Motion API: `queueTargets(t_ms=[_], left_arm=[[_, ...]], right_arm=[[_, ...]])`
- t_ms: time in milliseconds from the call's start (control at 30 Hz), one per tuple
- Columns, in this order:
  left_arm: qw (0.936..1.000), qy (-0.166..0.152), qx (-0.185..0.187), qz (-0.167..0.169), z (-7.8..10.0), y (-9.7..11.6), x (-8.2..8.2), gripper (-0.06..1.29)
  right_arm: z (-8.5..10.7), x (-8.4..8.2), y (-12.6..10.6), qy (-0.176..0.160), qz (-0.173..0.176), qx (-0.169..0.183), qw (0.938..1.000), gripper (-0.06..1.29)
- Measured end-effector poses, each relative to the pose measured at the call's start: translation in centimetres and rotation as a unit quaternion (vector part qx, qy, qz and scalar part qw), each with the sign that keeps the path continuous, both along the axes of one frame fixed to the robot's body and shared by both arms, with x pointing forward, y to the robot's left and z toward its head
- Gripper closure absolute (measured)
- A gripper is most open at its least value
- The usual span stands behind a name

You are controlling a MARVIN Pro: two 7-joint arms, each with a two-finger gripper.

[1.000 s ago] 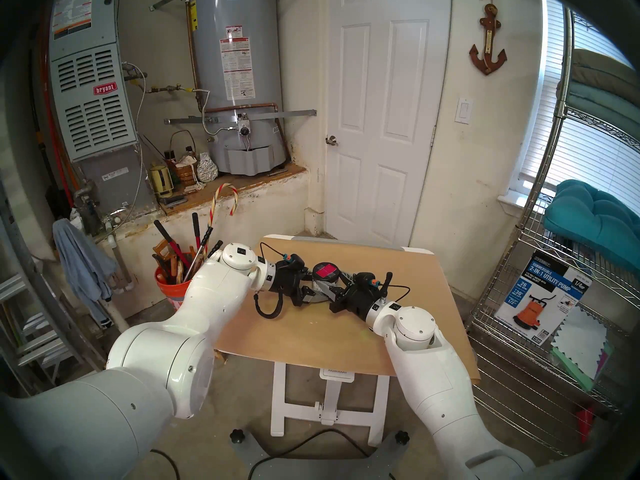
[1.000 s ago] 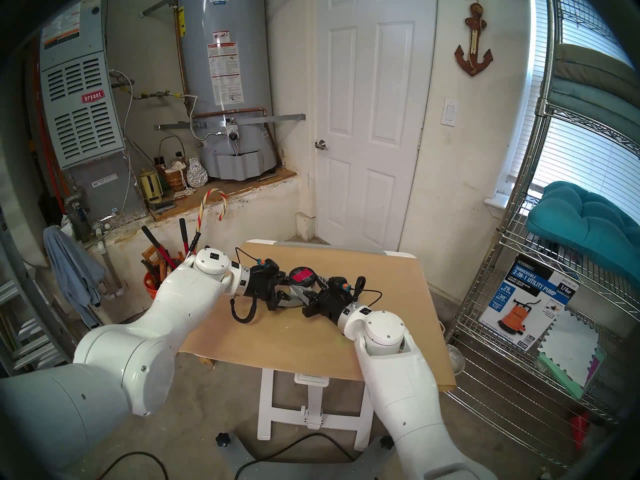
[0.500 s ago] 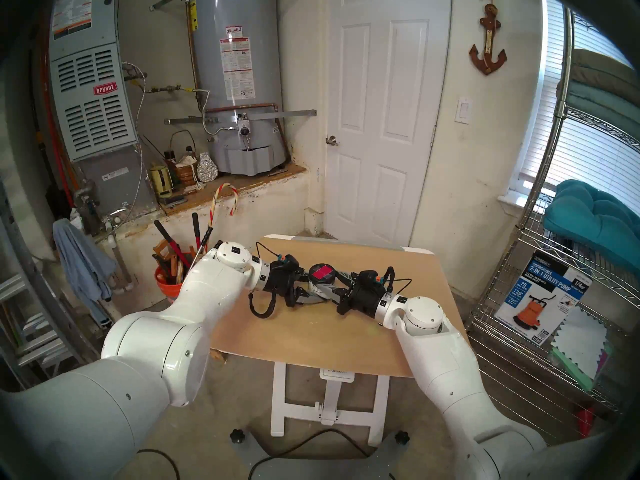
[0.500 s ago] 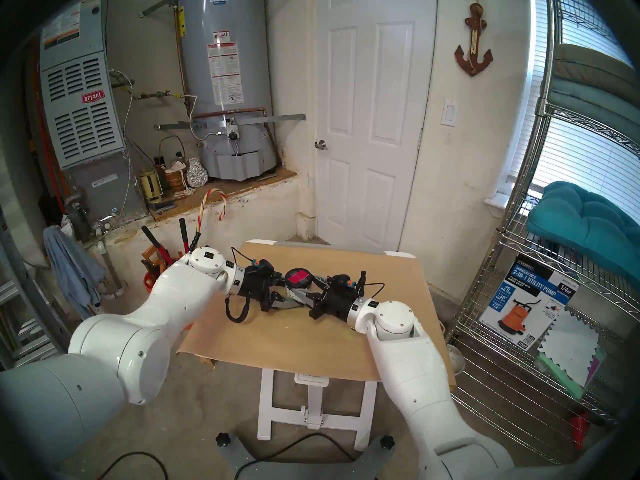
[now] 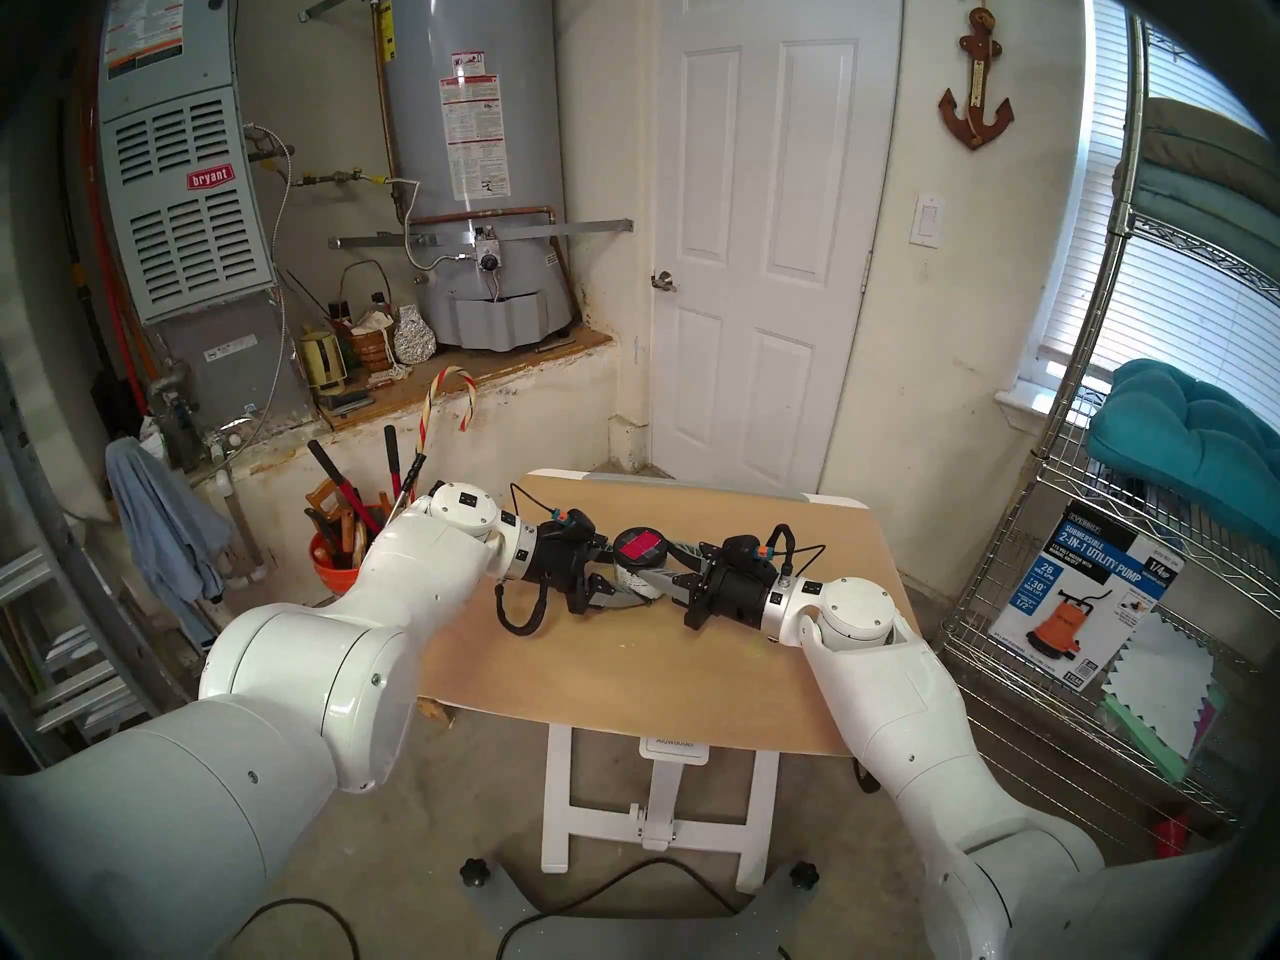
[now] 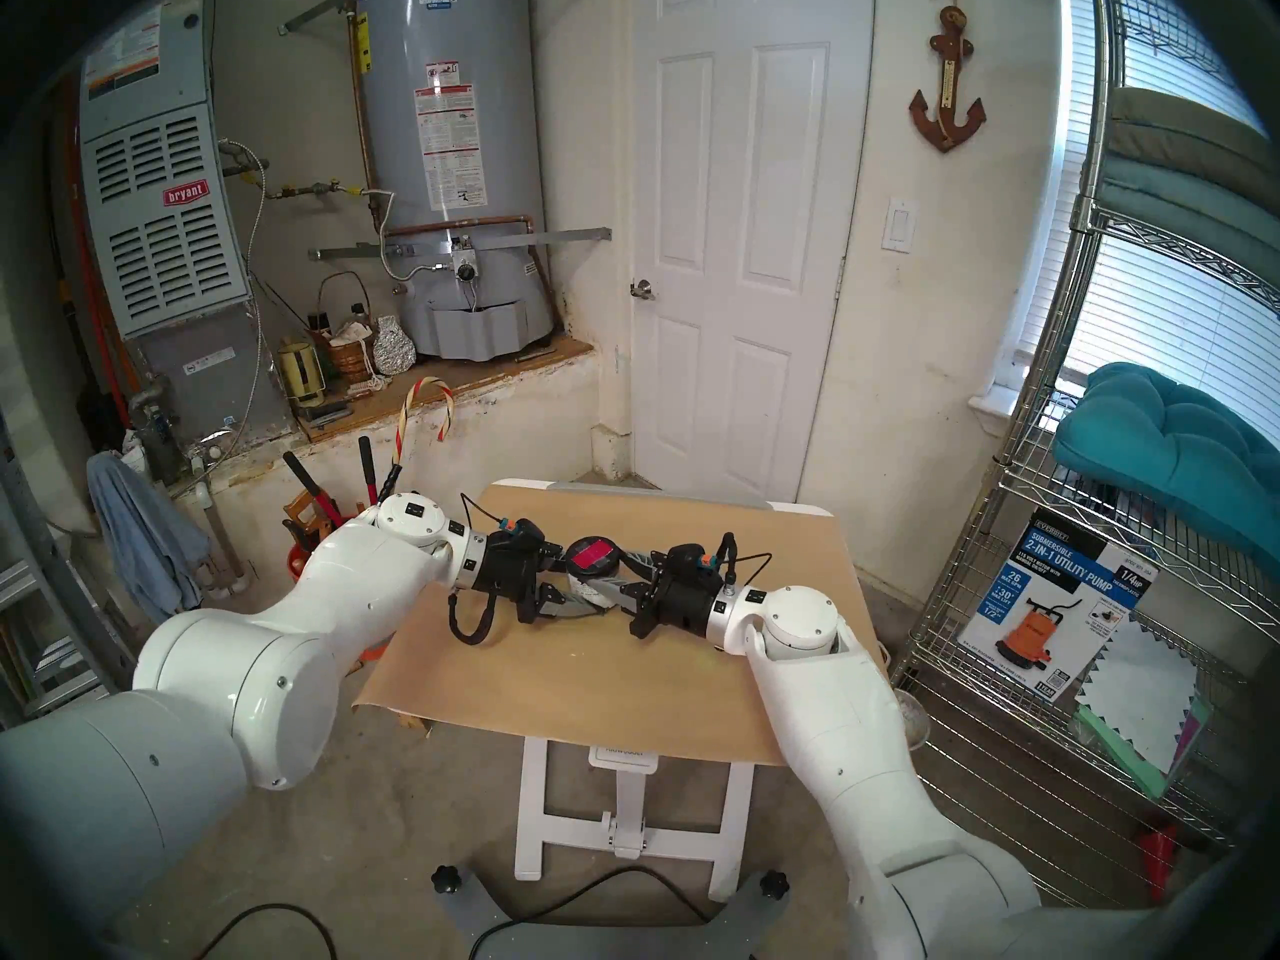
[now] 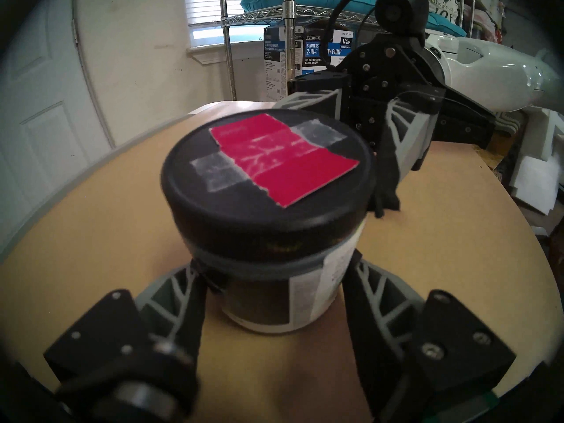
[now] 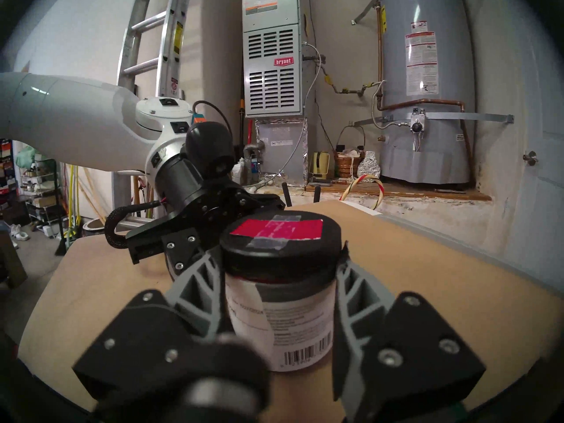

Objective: Open paint jar

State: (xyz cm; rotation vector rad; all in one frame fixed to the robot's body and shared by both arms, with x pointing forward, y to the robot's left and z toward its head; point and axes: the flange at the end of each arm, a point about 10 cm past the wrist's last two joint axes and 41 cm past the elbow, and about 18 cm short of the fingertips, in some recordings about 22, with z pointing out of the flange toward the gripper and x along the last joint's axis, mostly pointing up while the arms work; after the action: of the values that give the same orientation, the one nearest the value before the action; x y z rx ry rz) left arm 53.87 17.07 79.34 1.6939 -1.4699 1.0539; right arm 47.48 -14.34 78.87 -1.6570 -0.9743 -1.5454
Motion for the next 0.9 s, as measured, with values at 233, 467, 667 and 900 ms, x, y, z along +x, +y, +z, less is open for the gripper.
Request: queueTargets(t_ms=[233,467,667,900], left_arm=[[1.0000,-0.002,0.001,-0.006,0.1,0.1,0.1,0.50],[1.0000,-0.001,0.003,-0.009,0.2,0.3,0.2,0.50],[0.9998,0.003,0.004,-0.018,0.0,0.0,0.0,0.50],[0.9997,0.004,-0.002,-0.023,-0.1,-0.5,-0.1,0.51]], right_arm=[[0.2,0.6,-0.2,-0.005,0.021,-0.006,0.9998,0.75],[0.4,1.2,-0.5,-0.016,0.038,-0.018,0.9990,0.75],[0.1,1.4,-0.4,-0.017,0.049,-0.028,0.9983,0.75],[0.3,1.3,-0.6,-0.016,0.040,-0.011,0.9990,0.01]])
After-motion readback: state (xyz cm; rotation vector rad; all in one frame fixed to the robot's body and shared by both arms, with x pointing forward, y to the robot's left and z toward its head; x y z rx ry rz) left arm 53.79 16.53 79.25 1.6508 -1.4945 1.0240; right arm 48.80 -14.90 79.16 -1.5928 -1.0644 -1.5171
